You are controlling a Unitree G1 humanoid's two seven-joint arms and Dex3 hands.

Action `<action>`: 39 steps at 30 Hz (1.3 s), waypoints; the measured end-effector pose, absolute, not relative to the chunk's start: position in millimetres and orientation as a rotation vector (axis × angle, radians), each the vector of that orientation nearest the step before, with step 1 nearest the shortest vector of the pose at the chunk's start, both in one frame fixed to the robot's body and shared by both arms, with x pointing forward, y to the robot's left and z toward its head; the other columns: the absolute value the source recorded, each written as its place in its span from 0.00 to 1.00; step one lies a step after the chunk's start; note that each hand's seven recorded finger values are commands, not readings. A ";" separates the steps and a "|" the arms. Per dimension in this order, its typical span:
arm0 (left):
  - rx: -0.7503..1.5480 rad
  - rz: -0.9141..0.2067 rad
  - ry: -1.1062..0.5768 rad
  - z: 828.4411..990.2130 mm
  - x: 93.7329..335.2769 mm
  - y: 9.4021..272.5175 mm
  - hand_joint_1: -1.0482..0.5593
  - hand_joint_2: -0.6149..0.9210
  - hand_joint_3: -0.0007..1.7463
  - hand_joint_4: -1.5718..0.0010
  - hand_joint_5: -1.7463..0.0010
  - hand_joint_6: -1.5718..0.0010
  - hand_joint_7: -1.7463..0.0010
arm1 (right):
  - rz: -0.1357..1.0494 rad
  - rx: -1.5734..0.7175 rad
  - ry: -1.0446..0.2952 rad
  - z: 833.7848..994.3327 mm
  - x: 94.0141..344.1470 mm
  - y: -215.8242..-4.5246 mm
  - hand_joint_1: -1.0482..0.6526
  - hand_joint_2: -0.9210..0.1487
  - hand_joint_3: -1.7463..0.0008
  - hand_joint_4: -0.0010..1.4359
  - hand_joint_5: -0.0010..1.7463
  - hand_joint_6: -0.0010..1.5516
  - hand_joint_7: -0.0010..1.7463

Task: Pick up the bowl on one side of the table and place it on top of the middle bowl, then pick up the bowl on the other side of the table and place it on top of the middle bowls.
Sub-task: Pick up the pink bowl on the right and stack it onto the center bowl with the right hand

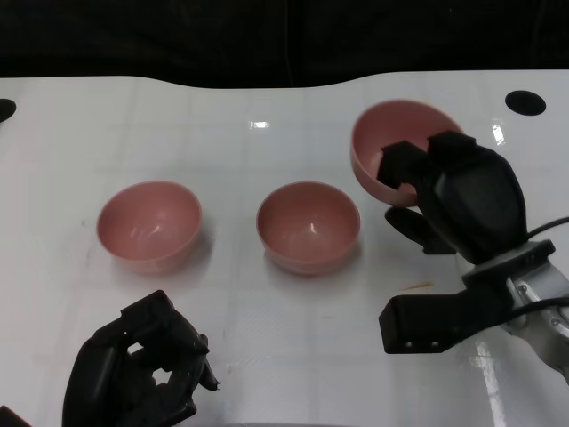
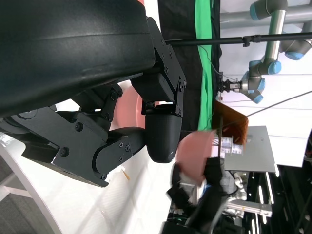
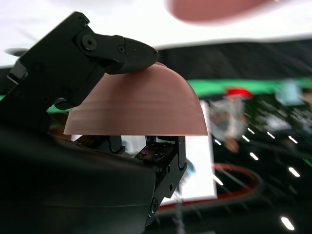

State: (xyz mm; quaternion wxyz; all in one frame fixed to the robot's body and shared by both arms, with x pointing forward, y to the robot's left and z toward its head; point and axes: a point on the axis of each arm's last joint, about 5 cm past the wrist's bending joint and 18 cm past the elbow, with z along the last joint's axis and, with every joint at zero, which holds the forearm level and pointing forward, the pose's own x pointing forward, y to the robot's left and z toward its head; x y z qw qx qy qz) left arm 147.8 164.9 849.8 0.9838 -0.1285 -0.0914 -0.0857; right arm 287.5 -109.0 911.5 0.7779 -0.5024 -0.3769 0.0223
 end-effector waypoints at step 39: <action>-0.256 -0.168 -0.187 849.4 146.4 165.5 0.57 0.80 0.52 0.47 0.08 0.48 0.20 | 0.423 -0.944 -0.786 917.7 283.1 -53.7 0.50 0.52 0.28 0.66 1.00 0.49 1.00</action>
